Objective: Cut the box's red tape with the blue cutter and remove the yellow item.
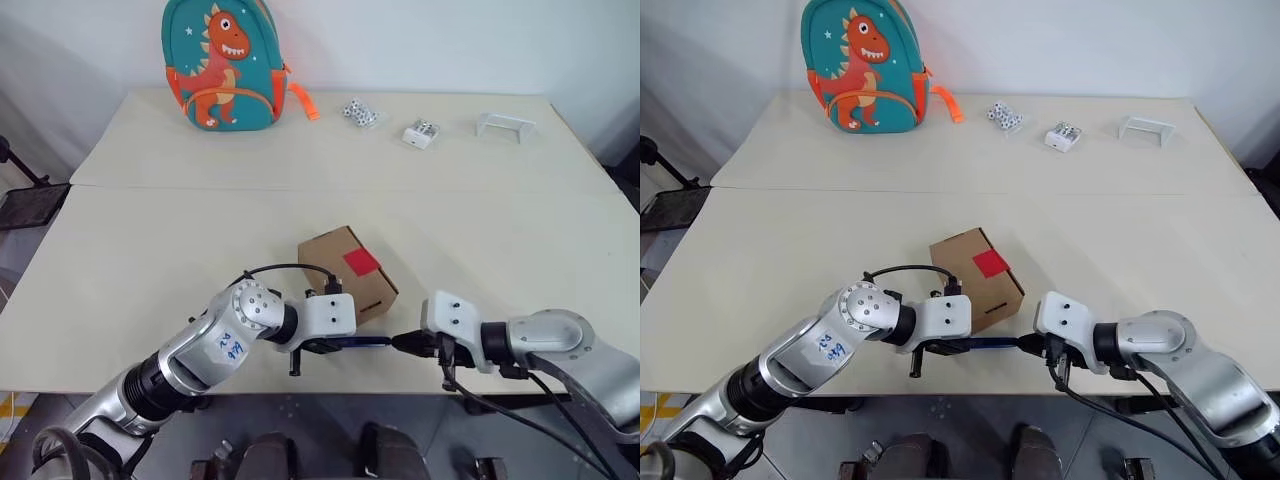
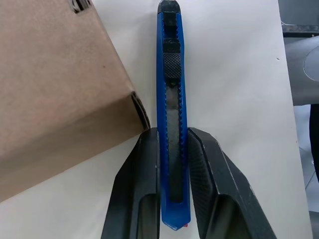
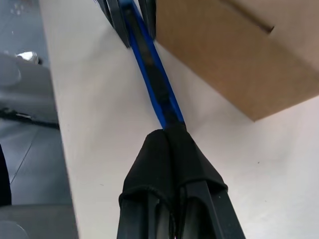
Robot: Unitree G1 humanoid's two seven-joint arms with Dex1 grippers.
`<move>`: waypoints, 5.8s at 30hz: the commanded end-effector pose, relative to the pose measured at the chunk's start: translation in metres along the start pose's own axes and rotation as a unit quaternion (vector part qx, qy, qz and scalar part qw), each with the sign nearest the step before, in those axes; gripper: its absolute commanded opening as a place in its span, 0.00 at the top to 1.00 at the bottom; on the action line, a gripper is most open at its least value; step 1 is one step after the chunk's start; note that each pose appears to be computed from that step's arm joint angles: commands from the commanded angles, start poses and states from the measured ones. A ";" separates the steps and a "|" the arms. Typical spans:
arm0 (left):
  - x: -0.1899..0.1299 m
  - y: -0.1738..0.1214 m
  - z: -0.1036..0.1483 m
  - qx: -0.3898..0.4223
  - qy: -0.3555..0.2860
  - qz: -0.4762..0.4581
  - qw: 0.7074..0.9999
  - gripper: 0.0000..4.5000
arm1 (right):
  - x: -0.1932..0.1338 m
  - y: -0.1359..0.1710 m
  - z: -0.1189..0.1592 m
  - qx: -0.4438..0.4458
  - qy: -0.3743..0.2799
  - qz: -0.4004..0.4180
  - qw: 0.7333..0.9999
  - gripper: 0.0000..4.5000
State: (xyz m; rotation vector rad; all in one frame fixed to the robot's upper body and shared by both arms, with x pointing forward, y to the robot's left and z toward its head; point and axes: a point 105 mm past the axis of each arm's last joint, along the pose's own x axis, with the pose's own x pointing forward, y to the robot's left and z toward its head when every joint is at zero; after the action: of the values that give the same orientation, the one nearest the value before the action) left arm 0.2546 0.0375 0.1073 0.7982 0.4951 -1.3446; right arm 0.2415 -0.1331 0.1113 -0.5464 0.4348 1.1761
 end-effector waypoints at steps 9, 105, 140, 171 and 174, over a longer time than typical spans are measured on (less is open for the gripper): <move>0.003 -0.015 -0.008 -0.018 0.024 -0.049 0.998 0.90 | 0.022 0.005 0.017 -0.024 -0.025 0.028 0.999 0.99; -0.053 -0.005 -0.009 0.108 -0.050 -0.030 0.992 0.90 | -0.034 0.040 0.047 0.131 -0.113 0.174 0.969 0.99; -0.067 0.032 0.057 0.324 -0.156 0.068 0.931 0.90 | -0.034 -0.028 0.115 0.355 -0.111 0.066 0.926 0.01; -0.066 0.033 0.064 0.319 -0.166 0.081 0.929 0.90 | -0.010 -0.018 0.091 0.390 -0.060 0.072 0.916 0.36; -0.067 0.033 0.063 0.318 -0.166 0.081 0.930 0.90 | -0.008 -0.020 0.092 0.393 -0.067 0.068 0.915 0.59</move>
State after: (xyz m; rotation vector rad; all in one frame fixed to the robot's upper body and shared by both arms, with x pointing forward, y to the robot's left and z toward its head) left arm 0.2702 0.0379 0.1921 1.0536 -0.2313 -1.4774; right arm 0.2606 -0.0901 0.1869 0.2474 0.8035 1.0422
